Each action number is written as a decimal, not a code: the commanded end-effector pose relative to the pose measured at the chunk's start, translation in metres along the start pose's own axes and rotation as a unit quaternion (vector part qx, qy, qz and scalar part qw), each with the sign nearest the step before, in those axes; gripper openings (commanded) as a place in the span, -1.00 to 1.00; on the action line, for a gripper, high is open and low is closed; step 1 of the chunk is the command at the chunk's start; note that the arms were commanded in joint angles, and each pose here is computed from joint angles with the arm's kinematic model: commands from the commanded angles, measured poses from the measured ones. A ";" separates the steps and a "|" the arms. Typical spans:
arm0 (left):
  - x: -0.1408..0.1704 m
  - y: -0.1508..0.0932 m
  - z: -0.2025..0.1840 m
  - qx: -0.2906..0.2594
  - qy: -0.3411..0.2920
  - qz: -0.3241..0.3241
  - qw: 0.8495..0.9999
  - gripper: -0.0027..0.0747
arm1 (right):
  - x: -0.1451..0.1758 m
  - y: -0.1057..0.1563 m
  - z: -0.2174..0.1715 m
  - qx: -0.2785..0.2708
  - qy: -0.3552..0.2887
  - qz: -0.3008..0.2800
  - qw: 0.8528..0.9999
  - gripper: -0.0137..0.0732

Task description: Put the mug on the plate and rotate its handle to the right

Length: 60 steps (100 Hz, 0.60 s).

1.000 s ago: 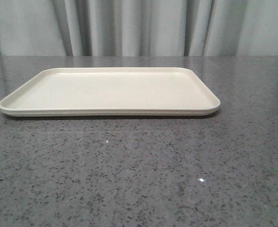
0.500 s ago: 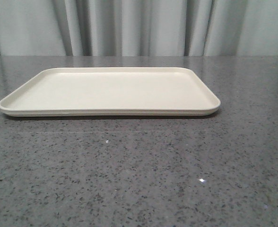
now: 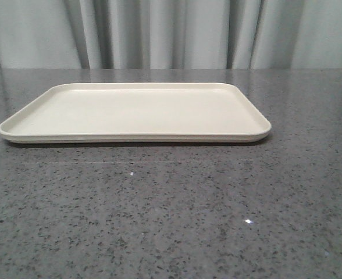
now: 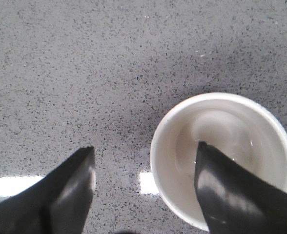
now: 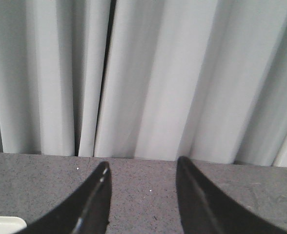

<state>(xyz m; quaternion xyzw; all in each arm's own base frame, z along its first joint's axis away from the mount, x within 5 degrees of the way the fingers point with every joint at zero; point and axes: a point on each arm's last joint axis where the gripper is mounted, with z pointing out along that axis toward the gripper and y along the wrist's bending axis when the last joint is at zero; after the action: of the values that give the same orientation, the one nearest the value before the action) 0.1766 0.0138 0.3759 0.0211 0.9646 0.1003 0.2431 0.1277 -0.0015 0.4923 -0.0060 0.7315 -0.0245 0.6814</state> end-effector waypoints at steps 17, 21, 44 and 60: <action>-0.011 -0.001 0.008 0.003 0.010 0.001 1.000 0.21 | -0.015 -0.001 -0.005 0.003 -0.051 -0.010 0.999 0.08; -0.012 -0.002 0.010 0.006 0.015 0.001 1.000 0.21 | -0.015 -0.001 -0.005 0.003 -0.051 -0.010 0.999 0.08; -0.014 -0.004 0.017 0.014 0.026 0.001 1.000 0.21 | -0.015 -0.001 -0.005 0.003 -0.048 -0.010 0.999 0.08; -0.006 -0.007 0.027 0.015 0.049 0.005 0.999 0.21 | -0.015 -0.001 -0.005 0.003 -0.047 -0.010 0.999 0.08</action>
<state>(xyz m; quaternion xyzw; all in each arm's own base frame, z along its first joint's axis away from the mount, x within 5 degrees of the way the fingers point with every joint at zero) 0.1984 0.0109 0.3520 0.0260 0.9770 0.0864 0.1933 0.1276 -0.0015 0.4915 -0.0063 0.7344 -0.0251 0.6782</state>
